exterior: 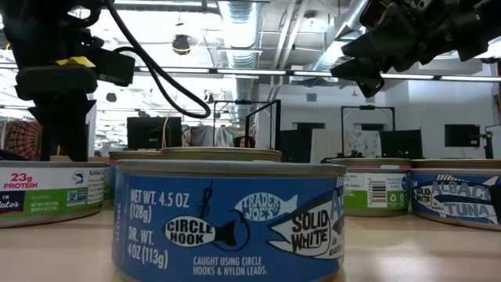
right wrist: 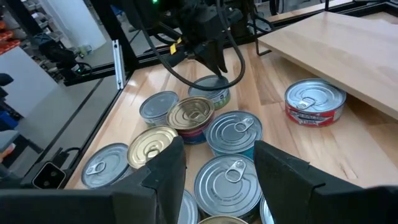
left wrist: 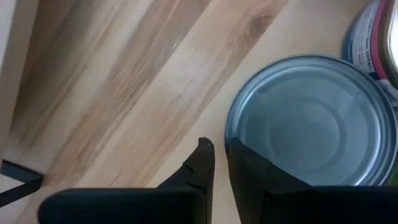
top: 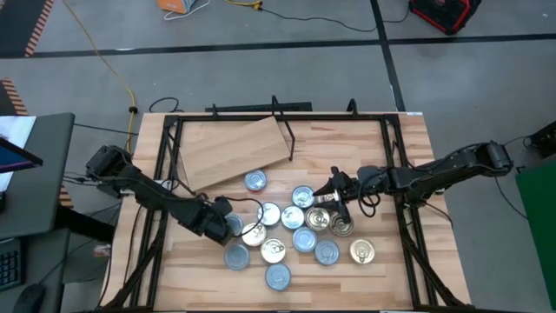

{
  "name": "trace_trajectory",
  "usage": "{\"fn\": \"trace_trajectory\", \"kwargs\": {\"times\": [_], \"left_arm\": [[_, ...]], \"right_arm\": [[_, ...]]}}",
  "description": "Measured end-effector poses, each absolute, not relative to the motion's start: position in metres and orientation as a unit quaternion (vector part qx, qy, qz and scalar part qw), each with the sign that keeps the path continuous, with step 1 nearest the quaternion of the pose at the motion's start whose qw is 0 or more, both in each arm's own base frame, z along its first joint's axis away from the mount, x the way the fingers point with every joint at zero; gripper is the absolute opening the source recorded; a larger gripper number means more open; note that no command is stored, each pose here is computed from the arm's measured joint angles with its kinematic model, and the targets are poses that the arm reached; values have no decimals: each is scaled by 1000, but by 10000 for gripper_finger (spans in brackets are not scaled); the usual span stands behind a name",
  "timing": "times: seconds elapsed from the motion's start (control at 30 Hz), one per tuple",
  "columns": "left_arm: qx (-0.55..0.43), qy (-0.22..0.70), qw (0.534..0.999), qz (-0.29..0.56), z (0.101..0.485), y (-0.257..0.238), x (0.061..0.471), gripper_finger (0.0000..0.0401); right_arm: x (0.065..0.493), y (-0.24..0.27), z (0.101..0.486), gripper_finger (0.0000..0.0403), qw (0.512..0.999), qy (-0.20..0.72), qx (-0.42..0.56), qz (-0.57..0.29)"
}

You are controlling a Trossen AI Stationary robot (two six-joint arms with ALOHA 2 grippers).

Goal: Stack canned seafood by type on shelf
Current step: Put the green white tuna can on the shelf

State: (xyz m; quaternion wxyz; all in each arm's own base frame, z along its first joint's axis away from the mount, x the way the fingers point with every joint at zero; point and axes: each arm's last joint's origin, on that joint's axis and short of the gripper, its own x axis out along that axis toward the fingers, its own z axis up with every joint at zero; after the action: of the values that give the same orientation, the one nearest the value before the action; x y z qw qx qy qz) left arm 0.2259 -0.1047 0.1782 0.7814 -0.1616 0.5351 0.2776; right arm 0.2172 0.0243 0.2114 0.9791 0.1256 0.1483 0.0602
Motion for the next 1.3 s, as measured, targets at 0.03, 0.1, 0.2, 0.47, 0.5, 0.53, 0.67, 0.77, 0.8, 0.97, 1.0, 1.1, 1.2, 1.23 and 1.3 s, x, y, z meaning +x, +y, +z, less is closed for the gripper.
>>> {"fn": "trace_trajectory", "kwargs": {"times": [0.03,0.1,0.2,0.47,0.5,0.53,0.67,0.77,0.8,0.97,1.0,1.1,1.2,1.23,1.3], "left_arm": [[-158,541,780,273,178,-105,226,33],[-154,551,776,264,178,-105,225,26],[-157,550,778,261,180,-105,224,15],[-193,530,799,209,204,-110,213,2],[-188,524,810,185,207,-114,212,2],[-179,517,822,158,210,-118,213,3],[-75,512,854,54,209,-140,208,4],[-14,517,855,31,202,-152,204,11],[0,515,856,29,200,-155,203,17],[48,517,854,21,192,-162,202,72],[60,519,853,16,190,-163,202,87],[97,521,848,5,188,-163,201,125],[127,516,847,5,188,-162,200,150],[136,514,847,5,188,-162,200,154],[154,511,846,-1,188,-162,200,158]], "right_arm": [[217,24,211,214,979,148,126,60],[217,25,211,214,979,149,126,61],[217,24,211,214,979,149,126,60],[217,26,211,214,979,149,126,63],[217,26,211,214,979,149,126,63],[217,26,211,214,979,149,126,63],[217,26,211,214,979,149,122,64],[217,26,211,214,979,149,121,64],[217,26,211,214,979,149,121,64],[217,26,211,214,979,149,121,64],[217,26,211,214,979,149,121,63],[217,25,211,214,979,149,121,62],[217,25,211,214,979,149,121,62],[217,25,211,214,979,150,121,62],[217,25,211,214,979,149,121,62]]}}
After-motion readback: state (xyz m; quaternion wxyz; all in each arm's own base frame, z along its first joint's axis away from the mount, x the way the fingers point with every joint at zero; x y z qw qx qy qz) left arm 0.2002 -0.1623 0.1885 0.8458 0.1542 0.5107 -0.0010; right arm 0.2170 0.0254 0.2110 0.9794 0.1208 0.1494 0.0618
